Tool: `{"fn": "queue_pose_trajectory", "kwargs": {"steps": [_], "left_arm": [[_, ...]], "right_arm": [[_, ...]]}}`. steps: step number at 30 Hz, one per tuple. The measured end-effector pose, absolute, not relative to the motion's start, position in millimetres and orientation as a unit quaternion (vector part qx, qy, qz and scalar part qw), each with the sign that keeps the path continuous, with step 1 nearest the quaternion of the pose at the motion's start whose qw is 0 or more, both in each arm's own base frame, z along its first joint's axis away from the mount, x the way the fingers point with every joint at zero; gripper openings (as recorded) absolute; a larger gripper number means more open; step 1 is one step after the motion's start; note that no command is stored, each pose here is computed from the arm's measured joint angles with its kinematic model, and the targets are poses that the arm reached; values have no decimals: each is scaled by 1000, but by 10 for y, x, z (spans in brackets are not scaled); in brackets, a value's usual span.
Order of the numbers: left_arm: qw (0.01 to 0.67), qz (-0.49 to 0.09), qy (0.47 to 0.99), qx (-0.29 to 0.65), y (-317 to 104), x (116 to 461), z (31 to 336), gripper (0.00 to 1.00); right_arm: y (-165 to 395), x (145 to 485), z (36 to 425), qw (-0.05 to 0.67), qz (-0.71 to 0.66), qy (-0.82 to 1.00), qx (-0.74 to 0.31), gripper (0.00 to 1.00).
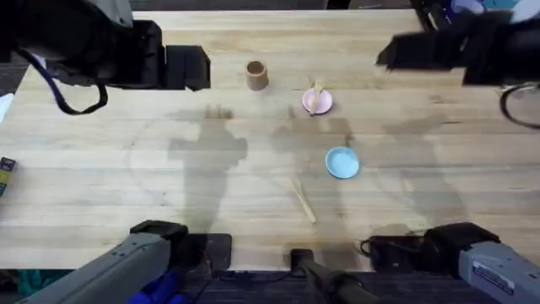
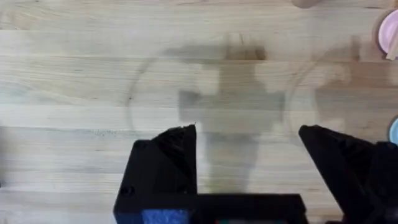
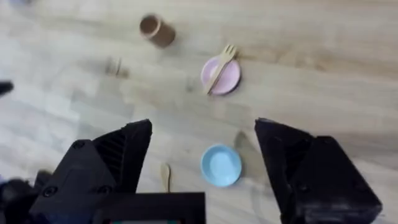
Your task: Pick up a utensil and set it on the pink plate, then put the other utensil in the container.
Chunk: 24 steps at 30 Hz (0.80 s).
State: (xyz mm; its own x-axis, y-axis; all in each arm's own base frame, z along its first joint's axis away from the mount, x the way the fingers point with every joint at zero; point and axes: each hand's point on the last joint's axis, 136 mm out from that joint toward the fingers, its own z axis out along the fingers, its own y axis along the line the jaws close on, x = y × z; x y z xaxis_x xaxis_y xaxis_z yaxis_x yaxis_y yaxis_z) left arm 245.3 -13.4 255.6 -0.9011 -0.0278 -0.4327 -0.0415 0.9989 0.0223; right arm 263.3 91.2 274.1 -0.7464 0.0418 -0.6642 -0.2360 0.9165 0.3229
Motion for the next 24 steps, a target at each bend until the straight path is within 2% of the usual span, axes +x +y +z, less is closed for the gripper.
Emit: {"fn": "queue_pose_trajectory", "kwargs": {"steps": [3,4,11,24], "left_arm": [[221,17,975,-17,-128,2451,2555,993],[222,19,975,-17,-124,2452,2556,993],[219,20,975,-17,-121,2440,2549,993],[216,20,976,-17,-119,2427,2543,992]], "right_arm": [[1066,2480,2647,323,199,921,-85,997],[1245,2337,2572,295,206,925,-120,997],[1680,2057,2444,254,210,922,-206,998],[1922,1884,2020,206,129,955,-168,996]]}}
